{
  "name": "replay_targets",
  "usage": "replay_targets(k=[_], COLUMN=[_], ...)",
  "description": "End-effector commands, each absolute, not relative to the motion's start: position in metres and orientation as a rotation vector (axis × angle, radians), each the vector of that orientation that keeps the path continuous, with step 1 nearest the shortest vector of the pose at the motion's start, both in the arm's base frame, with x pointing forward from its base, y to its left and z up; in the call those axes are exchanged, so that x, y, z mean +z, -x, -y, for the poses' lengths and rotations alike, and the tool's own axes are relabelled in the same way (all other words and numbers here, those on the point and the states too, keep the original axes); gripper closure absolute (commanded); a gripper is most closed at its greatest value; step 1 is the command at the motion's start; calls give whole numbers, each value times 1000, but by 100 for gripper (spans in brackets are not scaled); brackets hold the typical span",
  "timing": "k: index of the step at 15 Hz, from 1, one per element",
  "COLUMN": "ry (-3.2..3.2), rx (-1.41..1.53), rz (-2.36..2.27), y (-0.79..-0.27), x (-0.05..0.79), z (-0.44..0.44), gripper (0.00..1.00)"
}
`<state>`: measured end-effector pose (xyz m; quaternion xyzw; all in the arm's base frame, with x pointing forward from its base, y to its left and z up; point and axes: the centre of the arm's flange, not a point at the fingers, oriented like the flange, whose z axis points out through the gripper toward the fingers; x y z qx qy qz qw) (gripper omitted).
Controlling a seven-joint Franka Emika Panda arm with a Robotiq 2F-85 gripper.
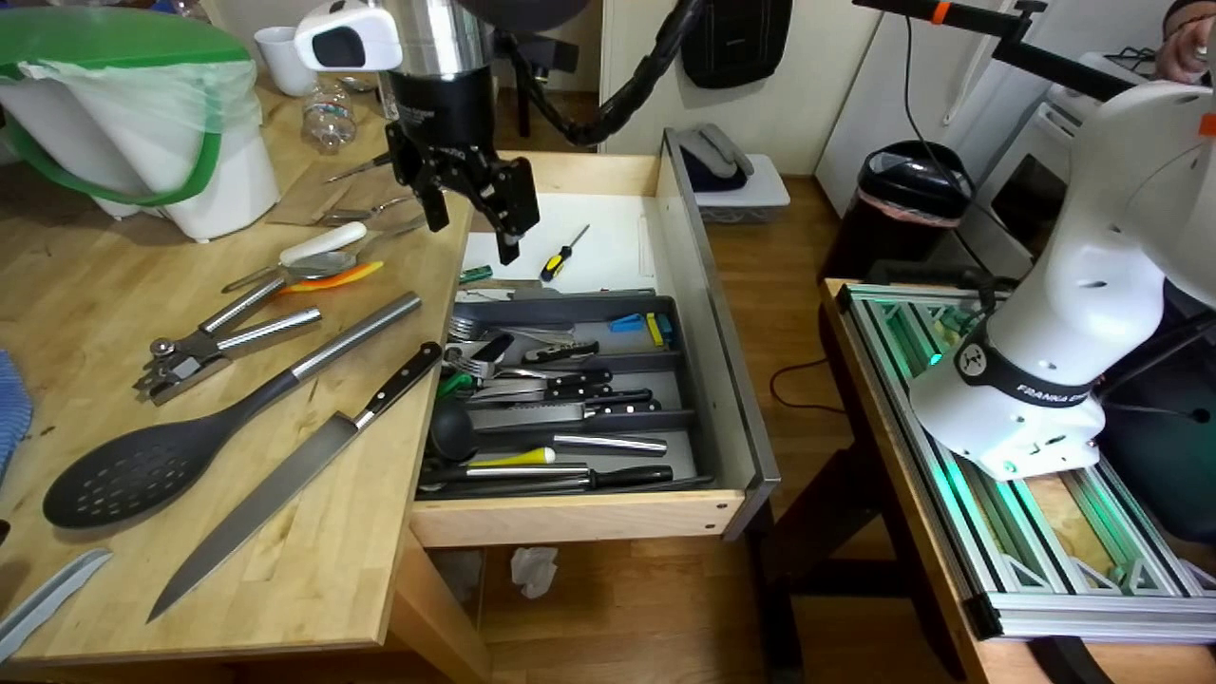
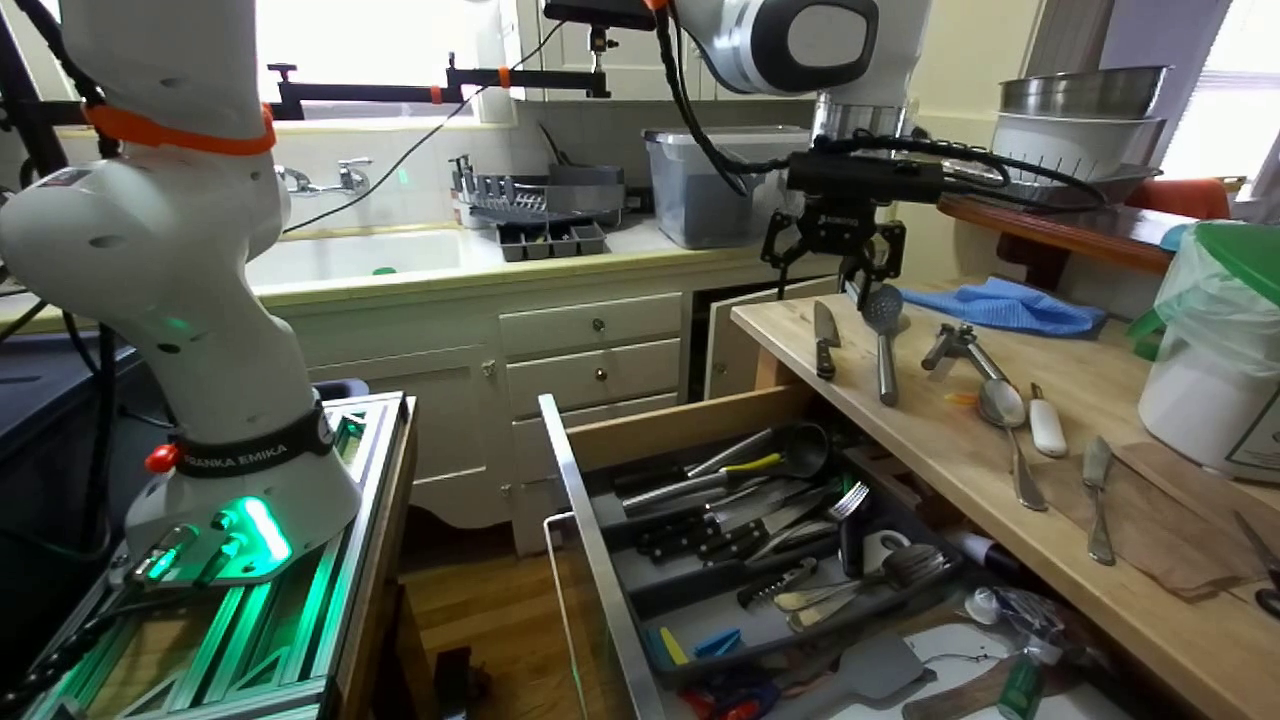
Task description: Put the knife inside the drawer
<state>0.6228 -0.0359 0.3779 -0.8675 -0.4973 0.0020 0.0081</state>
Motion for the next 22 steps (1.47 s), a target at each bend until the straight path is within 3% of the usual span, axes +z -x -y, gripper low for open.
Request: replay_targets(k=[1,8,22], ry=[2644,2625,2684], rx=[-25,-139,-146], rz=[1701,1733,1707], y=[-657,-686,-694], x=[353,328,292], z=[32,1,-33], gripper=[0,0,0])
